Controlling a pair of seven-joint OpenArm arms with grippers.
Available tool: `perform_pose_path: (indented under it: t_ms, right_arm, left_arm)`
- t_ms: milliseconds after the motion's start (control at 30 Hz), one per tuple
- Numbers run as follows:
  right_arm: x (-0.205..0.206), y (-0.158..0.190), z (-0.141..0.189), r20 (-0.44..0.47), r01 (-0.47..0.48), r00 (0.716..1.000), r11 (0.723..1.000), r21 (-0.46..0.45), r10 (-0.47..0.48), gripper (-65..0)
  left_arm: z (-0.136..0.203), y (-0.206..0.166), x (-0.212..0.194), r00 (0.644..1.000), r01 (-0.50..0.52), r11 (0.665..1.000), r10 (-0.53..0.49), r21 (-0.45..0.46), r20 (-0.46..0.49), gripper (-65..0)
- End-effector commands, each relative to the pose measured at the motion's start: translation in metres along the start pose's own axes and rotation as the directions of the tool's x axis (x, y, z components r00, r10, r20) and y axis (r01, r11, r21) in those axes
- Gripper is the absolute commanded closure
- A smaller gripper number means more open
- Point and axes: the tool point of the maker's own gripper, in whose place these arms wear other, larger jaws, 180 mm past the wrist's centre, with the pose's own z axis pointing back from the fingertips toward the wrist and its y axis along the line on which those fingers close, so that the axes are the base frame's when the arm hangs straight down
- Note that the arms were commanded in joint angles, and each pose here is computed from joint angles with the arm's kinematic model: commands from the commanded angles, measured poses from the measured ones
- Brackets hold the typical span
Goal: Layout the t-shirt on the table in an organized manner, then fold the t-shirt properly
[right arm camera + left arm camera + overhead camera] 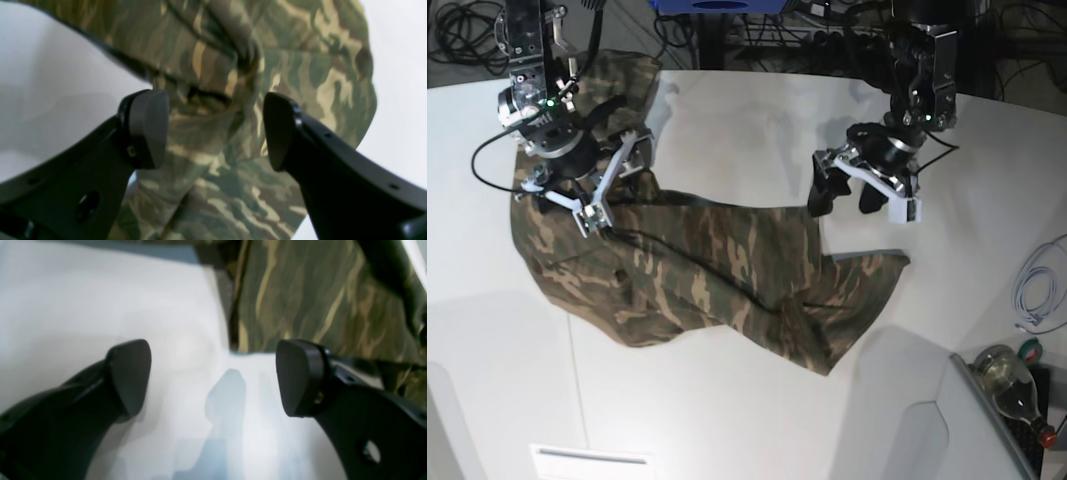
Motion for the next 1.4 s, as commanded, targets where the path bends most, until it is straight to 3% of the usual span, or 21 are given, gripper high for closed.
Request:
perform_pose_path:
  t_ms: [0,100,400,533,633,800,867,1000,1067,1167,1233,1367]
  right_arm:
    - [0.014,-0.005,0.002,0.047,-0.001,0.999,1.0,-0.013,0.001,-41.3]
    - [0.011,-0.004,0.003,0.041,0.0,0.999,1.0,-0.01,0.0,-41.3]
    - [0.008,-0.006,0.004,0.037,0.006,0.999,1.0,-0.018,-0.005,-41.1]
    - [0.003,-0.031,0.006,0.037,0.097,0.995,0.991,-0.089,-0.094,-41.1]
    - [0.001,-0.055,0.012,0.087,0.191,0.98,0.969,-0.159,-0.179,-41.7]
    - [-0.017,-0.097,0.025,0.136,0.308,0.95,0.91,-0.278,-0.28,-42.0]
    - [-0.033,-0.109,0.023,0.118,0.349,0.937,0.885,-0.307,-0.329,-42.2]
    - [-0.069,-0.136,0.022,0.15,0.539,0.842,0.801,-0.262,-0.518,-47.6]
    - [-0.085,-0.142,0.018,0.104,0.588,0.808,0.779,-0.219,-0.58,-48.0]
    - [-0.102,-0.144,0.011,0.047,0.626,0.776,0.758,-0.181,-0.629,-48.0]
    - [-0.104,-0.138,0.006,0.035,0.637,0.769,0.759,-0.133,-0.639,-48.0]
    - [-0.098,-0.125,0.001,0.021,0.62,0.785,0.783,-0.053,-0.619,-48.0]
  left_arm:
    - [-0.005,-0.007,0.003,1.0,0.005,1.0,-0.005,-0.03,0.0,-56.1]
    - [-0.014,-0.021,-0.002,1.0,0.015,0.996,-0.017,-0.087,-0.025,-56.1]
    - [-0.034,-0.031,-0.013,0.997,0.003,0.993,-0.013,-0.118,-0.079,-56.1]
    - [-0.042,-0.035,-0.021,0.993,-0.001,0.992,-0.014,-0.129,-0.115,-54.1]
    - [-0.045,-0.039,-0.025,0.992,-0.001,0.99,-0.017,-0.142,-0.128,-37.4]
    - [-0.046,-0.043,-0.027,0.991,-0.002,0.988,-0.018,-0.152,-0.133,0.0]
    - [-0.045,-0.041,-0.026,0.991,-0.001,0.989,-0.019,-0.148,-0.134,0.0]
    - [-0.043,-0.042,-0.018,0.993,0.017,0.988,-0.035,-0.154,-0.113,0.0]
    - [-0.039,-0.044,-0.016,0.994,0.03,0.987,-0.046,-0.159,-0.102,0.0]
    - [-0.033,-0.044,-0.008,0.993,0.066,0.984,-0.081,-0.168,-0.084,0.0]
    - [-0.032,-0.044,-0.006,0.993,0.074,0.983,-0.089,-0.171,-0.079,0.0]
    - [-0.031,-0.041,-0.011,0.986,0.076,0.983,-0.098,-0.165,-0.133,0.0]
